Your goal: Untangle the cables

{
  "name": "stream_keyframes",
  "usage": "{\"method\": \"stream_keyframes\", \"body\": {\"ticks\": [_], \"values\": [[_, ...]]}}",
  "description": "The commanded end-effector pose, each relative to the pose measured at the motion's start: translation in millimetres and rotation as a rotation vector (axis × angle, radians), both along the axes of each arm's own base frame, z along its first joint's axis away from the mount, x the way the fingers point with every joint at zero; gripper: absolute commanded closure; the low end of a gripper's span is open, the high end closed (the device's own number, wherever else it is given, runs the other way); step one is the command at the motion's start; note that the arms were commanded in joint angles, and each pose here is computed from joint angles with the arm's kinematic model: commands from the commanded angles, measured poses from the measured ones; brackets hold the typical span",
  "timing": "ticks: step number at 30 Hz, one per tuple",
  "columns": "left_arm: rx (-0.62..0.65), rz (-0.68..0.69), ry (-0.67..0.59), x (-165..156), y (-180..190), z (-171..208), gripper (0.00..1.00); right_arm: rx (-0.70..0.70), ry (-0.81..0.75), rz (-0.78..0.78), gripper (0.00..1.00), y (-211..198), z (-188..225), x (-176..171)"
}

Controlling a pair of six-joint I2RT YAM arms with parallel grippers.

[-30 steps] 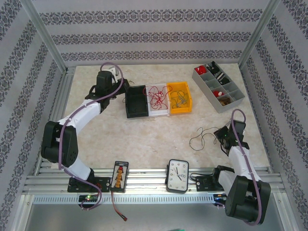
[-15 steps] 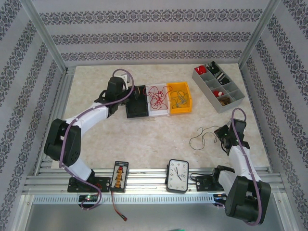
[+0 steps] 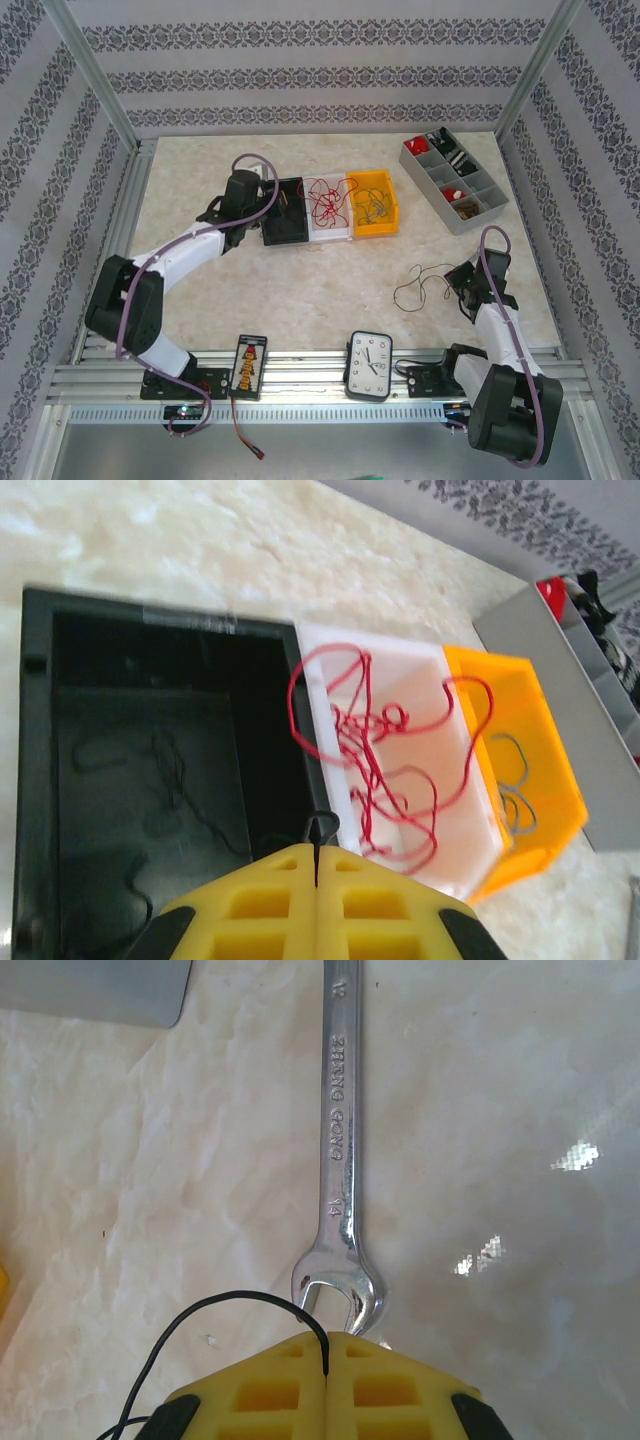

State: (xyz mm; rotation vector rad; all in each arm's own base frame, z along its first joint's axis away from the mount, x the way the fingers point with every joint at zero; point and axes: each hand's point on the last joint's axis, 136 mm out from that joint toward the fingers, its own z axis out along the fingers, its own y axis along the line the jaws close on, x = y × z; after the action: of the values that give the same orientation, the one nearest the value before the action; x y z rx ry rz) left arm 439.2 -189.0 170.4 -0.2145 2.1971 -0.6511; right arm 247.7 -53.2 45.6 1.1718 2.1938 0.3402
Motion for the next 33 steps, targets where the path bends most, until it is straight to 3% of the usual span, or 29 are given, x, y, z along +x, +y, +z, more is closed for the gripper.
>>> {"method": "stream_keyframes", "body": {"ticks": [1,4,9,11,13,17,18,22,27,33], "values": [[0.124,0.094,0.001,29,15,-7,1.00,0.002,-0.013,0.038,1.00,6,4,3],[0.185,0.203,0.035,51,29,-20,1.00,-0.004,-0.031,0.053,1.00,9,9,4],[0.173,0.248,0.091,74,26,-34,1.00,-0.009,-0.036,0.058,0.99,11,10,3],[0.149,0.249,0.101,76,22,-35,0.93,-0.008,-0.038,0.056,0.99,11,11,4],[0.140,0.256,0.098,77,23,-33,0.81,-0.008,-0.037,0.057,0.99,12,10,4],[0.141,0.276,0.077,74,27,-22,0.39,-0.011,-0.030,0.068,0.99,14,8,5],[0.138,0.280,0.063,74,28,-14,0.36,-0.013,-0.029,0.076,0.99,15,8,5],[0.113,0.319,-0.040,68,36,23,0.33,-0.033,-0.060,0.104,0.99,20,23,14],[0.096,0.514,-0.148,43,79,55,0.32,-0.052,-0.085,0.128,0.99,28,34,19],[0.145,0.729,-0.141,-4,132,51,0.31,-0.072,-0.165,0.250,0.99,62,64,35]]}}
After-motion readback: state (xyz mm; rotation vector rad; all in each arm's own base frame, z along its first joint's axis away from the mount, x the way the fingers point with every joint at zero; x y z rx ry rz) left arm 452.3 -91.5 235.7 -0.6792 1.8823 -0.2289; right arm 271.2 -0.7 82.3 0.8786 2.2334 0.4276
